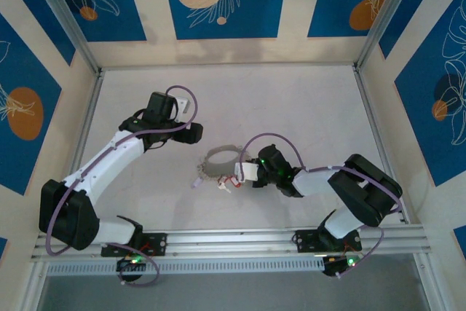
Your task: Put the keys on the keyring
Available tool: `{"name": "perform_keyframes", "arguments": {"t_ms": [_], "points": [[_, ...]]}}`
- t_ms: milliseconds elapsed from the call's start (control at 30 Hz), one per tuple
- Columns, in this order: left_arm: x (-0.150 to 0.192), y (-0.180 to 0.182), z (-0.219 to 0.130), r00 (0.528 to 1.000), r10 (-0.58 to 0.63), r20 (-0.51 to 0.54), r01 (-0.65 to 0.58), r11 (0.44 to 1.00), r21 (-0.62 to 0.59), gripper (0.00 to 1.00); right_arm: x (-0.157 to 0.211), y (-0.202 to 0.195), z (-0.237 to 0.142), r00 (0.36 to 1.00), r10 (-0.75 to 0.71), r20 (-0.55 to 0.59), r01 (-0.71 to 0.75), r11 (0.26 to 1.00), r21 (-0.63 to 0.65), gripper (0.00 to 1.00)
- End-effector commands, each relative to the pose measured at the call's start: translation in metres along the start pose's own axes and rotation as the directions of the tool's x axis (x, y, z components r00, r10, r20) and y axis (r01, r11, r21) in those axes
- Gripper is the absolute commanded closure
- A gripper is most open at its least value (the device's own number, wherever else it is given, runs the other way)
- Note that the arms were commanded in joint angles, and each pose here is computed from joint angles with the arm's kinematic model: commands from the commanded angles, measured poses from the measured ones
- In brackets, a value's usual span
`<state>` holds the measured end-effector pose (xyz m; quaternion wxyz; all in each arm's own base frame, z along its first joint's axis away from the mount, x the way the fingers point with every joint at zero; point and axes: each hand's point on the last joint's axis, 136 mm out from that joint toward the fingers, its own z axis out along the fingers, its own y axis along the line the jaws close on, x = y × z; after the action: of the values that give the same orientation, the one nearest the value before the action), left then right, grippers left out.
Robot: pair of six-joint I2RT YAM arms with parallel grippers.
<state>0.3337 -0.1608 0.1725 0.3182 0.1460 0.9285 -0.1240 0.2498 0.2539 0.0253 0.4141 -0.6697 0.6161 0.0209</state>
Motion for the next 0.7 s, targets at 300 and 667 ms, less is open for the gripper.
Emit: {"name": "perform_keyframes", "arguments": {"t_ms": [300,667], "points": [[0.001,0.005,0.005,1.000,0.014,-0.024,-0.015,1.000,-0.017,0.04,-0.039,0.013,-0.022,0.983,0.022,0.180,0.004,0.990,-0.141,0.79],[0.002,0.004,0.005,0.999,0.021,-0.028,-0.021,1.000,-0.017,0.04,-0.015,0.006,-0.029,0.995,0.016,0.095,-0.008,0.996,-0.084,0.68]]}}
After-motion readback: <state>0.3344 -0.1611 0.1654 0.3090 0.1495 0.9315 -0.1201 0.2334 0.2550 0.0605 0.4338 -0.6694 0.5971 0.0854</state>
